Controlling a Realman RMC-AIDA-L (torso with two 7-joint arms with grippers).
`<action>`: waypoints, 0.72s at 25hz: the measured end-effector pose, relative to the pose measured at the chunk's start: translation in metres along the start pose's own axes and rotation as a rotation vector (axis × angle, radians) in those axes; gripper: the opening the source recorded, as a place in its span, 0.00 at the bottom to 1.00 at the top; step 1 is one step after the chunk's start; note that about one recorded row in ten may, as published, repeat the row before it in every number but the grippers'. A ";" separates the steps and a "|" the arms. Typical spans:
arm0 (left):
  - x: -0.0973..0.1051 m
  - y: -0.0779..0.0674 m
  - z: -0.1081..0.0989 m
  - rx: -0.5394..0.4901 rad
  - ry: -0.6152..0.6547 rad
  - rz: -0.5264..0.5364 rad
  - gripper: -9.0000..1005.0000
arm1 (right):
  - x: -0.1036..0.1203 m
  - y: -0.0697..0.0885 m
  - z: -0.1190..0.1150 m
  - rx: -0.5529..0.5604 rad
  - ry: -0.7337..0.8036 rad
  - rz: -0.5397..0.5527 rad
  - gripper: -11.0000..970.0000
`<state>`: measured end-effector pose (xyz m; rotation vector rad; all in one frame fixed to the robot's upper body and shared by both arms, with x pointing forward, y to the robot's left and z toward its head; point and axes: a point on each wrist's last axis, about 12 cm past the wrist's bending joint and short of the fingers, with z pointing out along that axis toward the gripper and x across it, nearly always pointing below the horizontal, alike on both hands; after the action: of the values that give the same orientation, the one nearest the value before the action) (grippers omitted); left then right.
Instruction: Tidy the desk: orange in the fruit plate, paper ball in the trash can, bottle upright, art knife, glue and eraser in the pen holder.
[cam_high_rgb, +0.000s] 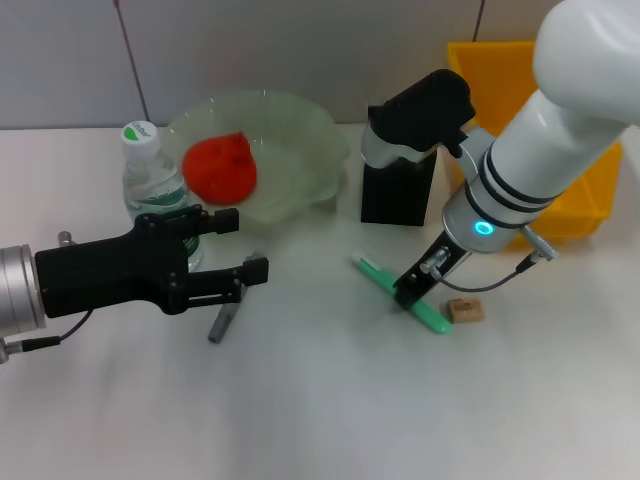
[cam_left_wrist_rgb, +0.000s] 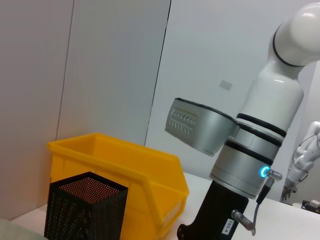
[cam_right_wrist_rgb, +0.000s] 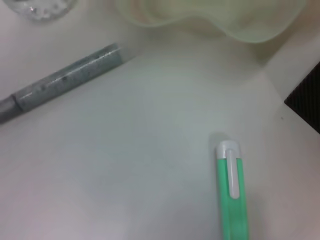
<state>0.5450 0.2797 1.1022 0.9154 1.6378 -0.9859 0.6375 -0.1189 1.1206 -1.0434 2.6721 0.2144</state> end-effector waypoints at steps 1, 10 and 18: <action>0.000 0.000 0.000 0.000 0.000 0.000 0.77 | 0.000 0.000 -0.001 -0.001 -0.006 0.000 0.19; 0.000 0.000 -0.001 0.003 -0.002 -0.003 0.77 | 0.002 -0.002 -0.006 -0.010 -0.042 0.004 0.20; 0.000 0.000 -0.002 -0.002 -0.007 -0.006 0.77 | 0.002 -0.003 -0.023 -0.031 -0.122 -0.026 0.20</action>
<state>0.5444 0.2813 1.1029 0.9051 1.6369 -0.9904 0.6333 -0.1275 1.1421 -1.0387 2.5523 0.3050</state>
